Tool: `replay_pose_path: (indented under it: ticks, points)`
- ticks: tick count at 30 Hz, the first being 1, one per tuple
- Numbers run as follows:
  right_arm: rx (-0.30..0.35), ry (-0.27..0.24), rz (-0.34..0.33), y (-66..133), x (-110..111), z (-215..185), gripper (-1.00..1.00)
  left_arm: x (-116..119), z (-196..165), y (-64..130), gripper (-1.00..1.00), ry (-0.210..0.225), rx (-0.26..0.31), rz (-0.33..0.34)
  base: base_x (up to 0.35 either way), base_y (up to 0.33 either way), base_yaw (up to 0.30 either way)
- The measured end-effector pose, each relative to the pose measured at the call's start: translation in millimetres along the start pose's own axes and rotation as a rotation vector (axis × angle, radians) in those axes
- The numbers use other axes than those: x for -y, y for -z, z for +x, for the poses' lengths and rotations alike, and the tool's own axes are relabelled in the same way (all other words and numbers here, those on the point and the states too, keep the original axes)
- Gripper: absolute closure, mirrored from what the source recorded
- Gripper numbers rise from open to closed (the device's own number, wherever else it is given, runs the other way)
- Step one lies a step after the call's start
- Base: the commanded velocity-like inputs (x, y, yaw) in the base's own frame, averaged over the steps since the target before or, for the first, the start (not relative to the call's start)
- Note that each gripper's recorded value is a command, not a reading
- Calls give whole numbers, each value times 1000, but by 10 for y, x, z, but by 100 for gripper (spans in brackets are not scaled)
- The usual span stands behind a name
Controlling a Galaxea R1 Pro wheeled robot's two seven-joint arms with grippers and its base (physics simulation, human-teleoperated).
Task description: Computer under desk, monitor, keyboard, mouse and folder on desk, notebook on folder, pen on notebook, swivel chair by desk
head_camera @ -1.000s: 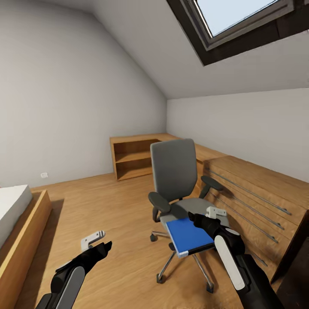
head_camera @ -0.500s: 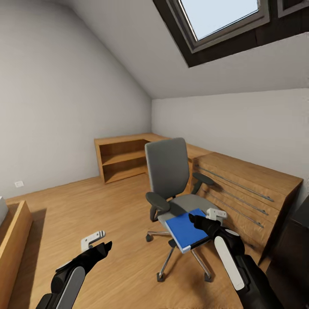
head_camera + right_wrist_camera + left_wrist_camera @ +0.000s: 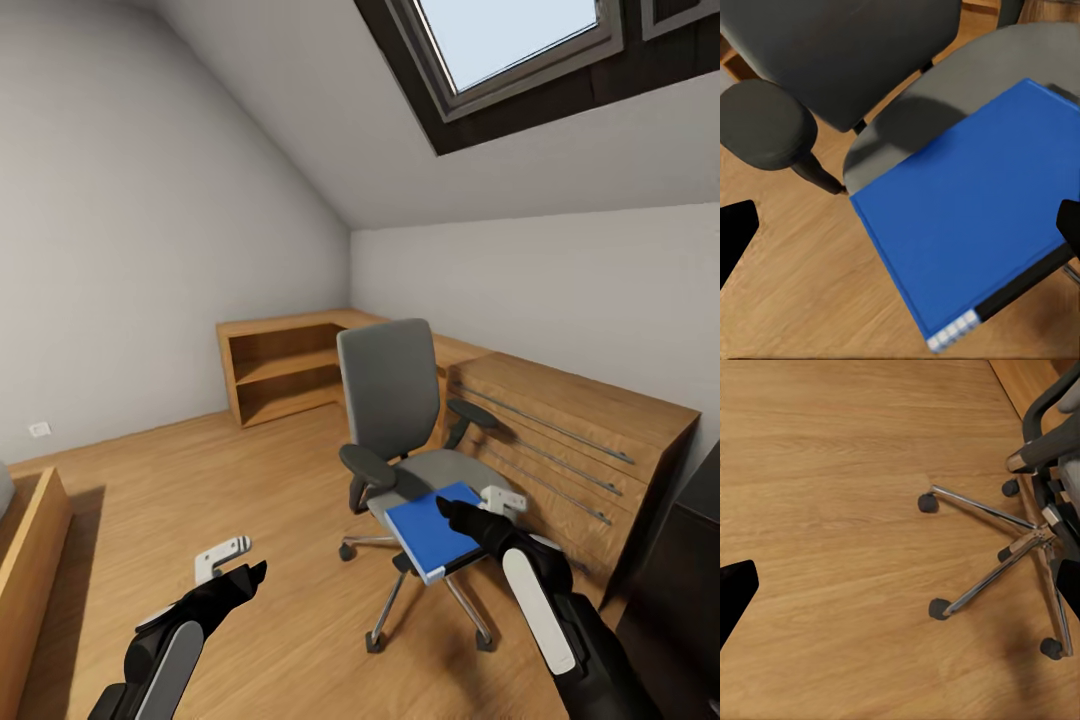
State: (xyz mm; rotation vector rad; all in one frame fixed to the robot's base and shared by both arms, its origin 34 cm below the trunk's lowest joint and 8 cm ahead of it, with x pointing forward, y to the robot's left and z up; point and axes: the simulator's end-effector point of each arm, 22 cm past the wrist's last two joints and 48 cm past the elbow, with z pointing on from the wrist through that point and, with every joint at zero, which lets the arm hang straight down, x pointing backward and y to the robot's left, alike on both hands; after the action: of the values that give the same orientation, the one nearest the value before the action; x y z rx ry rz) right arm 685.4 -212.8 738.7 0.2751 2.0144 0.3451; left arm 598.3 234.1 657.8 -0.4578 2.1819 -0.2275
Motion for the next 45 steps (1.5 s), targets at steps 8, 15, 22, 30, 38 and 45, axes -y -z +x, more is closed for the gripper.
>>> replay_pose_path:
  ticks: [8, 15, 22, 30, 38, 45]
  points:
    - [-68, -233, -76, -80, 92, 298, -100, -68, 134, -75, -100, 1, 1, -2, 0, 0, 0]
    - [-93, -389, -93, -131, 343, 461, -100, -122, 260, -141, -100, -1, 1, -3, 0, 0, 0]
    - [-117, -478, -110, -164, 542, 627, -100, -205, 379, -208, -100, 2, 3, -11, 0, 0, 0]
    - [-136, -509, -108, -226, 650, 862, -100, -272, 528, -285, -100, 2, 2, -12, -166, 0, 0]
    - [-149, -523, -111, -286, 717, 1099, -100, -339, 678, -357, -100, 2, 2, -12, -28, 0, 0]
    - [-118, -561, -163, -308, 789, 1138, -100, -397, 815, -422, -100, 2, 2, -12, 0, 0, 0]
